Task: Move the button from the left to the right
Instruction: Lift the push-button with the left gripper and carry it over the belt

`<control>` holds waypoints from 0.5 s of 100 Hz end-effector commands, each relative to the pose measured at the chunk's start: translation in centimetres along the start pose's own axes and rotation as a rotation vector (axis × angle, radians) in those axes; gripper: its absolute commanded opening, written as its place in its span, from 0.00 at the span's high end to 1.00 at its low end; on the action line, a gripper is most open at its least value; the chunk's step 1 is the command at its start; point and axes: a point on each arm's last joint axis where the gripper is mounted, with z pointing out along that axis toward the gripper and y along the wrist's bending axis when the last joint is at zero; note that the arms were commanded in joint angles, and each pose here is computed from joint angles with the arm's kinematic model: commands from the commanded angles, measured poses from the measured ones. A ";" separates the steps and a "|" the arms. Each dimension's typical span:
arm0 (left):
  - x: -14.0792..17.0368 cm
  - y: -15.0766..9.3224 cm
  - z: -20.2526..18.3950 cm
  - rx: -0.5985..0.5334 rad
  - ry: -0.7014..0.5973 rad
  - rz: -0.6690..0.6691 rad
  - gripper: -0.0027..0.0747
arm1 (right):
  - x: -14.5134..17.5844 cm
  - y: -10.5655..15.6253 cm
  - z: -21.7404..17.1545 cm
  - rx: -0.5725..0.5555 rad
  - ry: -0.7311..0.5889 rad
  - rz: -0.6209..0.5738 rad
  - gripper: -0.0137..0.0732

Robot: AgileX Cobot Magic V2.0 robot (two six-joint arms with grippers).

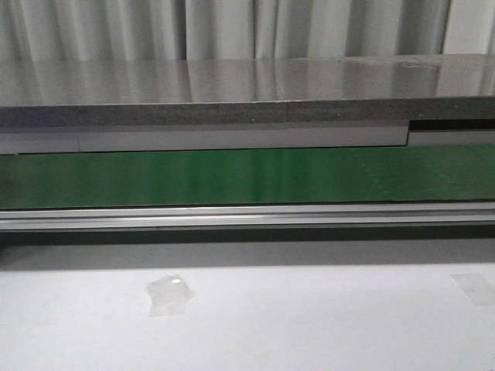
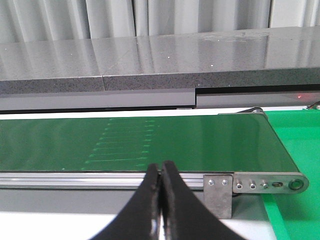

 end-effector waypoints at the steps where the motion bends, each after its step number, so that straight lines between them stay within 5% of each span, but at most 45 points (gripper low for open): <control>1: -0.5 -0.3 -2.3 0.007 -0.080 -0.005 0.70 | -1.3 0.1 -0.3 -0.008 -0.109 -0.004 0.92; 26: -0.5 -0.4 -2.3 0.014 -0.078 -0.007 0.30 | -1.3 0.1 -0.3 -0.008 -0.109 -0.004 0.92; 50: -0.6 -0.4 -2.7 0.012 -0.096 -0.007 0.27 | -1.3 0.1 -0.3 -0.008 -0.109 -0.004 0.92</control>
